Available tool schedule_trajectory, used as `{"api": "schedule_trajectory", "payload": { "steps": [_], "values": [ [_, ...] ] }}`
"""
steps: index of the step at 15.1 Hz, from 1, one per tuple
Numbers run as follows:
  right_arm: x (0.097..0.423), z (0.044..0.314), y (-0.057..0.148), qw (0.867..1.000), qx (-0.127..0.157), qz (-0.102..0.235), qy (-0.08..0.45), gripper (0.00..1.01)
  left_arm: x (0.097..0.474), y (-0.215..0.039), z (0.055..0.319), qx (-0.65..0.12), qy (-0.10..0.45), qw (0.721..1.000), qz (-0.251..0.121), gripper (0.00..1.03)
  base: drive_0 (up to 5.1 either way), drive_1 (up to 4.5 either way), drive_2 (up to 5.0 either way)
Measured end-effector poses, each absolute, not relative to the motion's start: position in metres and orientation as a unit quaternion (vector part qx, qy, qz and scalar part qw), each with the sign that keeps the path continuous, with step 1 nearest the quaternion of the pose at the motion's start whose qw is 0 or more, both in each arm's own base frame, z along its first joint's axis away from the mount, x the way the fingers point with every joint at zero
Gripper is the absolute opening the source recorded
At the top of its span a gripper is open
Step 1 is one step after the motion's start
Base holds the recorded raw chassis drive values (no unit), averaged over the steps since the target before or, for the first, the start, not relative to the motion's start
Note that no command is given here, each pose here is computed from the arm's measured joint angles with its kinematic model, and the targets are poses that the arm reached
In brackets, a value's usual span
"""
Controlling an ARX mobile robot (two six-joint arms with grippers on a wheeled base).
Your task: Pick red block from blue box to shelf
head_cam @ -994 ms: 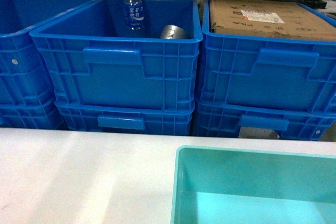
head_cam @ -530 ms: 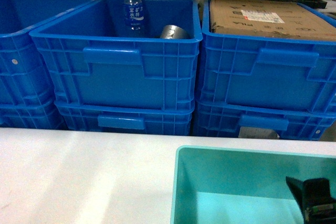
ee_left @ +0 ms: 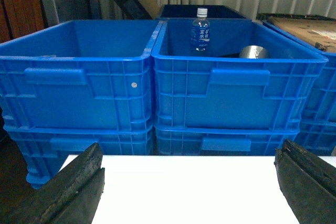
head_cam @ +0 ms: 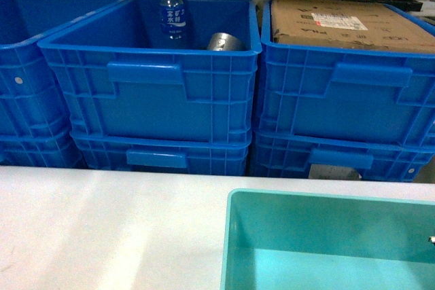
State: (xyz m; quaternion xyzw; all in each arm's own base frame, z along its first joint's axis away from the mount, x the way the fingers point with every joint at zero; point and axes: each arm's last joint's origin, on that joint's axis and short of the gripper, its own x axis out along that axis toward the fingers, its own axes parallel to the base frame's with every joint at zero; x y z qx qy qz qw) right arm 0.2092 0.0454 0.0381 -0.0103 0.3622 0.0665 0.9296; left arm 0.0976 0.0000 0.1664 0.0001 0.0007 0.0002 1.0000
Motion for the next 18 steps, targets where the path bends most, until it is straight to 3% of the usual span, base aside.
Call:
{"api": "schedule_trajectory", "payload": {
  "steps": [6, 11, 12, 13, 15, 16, 18],
  "values": [
    [0.197, 0.031, 0.047, 0.923, 0.009, 0.055, 0.381, 0.98, 0.098, 0.0, 0.166, 0.0, 0.001, 1.0, 0.0, 0.98, 0.0, 0.0, 0.0],
    [0.185, 0.033, 0.056, 0.917, 0.003, 0.056, 0.396, 0.57, 0.098, 0.0, 0.166, 0.0, 0.001, 1.0, 0.0, 0.98, 0.0, 0.0, 0.0],
    [0.184, 0.034, 0.056, 0.917, 0.005, 0.055, 0.396, 0.42, 0.098, 0.0, 0.166, 0.0, 0.0, 1.0, 0.0, 0.98, 0.0, 0.0, 0.0],
    [0.185, 0.046, 0.053, 0.923, 0.017, 0.054, 0.38, 0.27, 0.098, 0.0, 0.166, 0.0, 0.0, 1.0, 0.0, 0.98, 0.0, 0.0, 0.0],
    [0.192, 0.065, 0.044, 0.931, 0.03, 0.053, 0.36, 0.27, 0.098, 0.0, 0.166, 0.0, 0.0, 1.0, 0.0, 0.98, 0.0, 0.0, 0.0],
    [0.199, 0.096, 0.037, 0.946, 0.035, 0.068, 0.315, 0.27, 0.098, 0.0, 0.166, 0.0, 0.001, 1.0, 0.0, 0.98, 0.0, 0.0, 0.0],
    [0.205, 0.183, 0.012, 0.977, 0.053, 0.099, 0.181, 0.27, 0.098, 0.0, 0.166, 0.0, 0.001, 1.0, 0.0, 0.98, 0.0, 0.0, 0.0]
  ]
}}
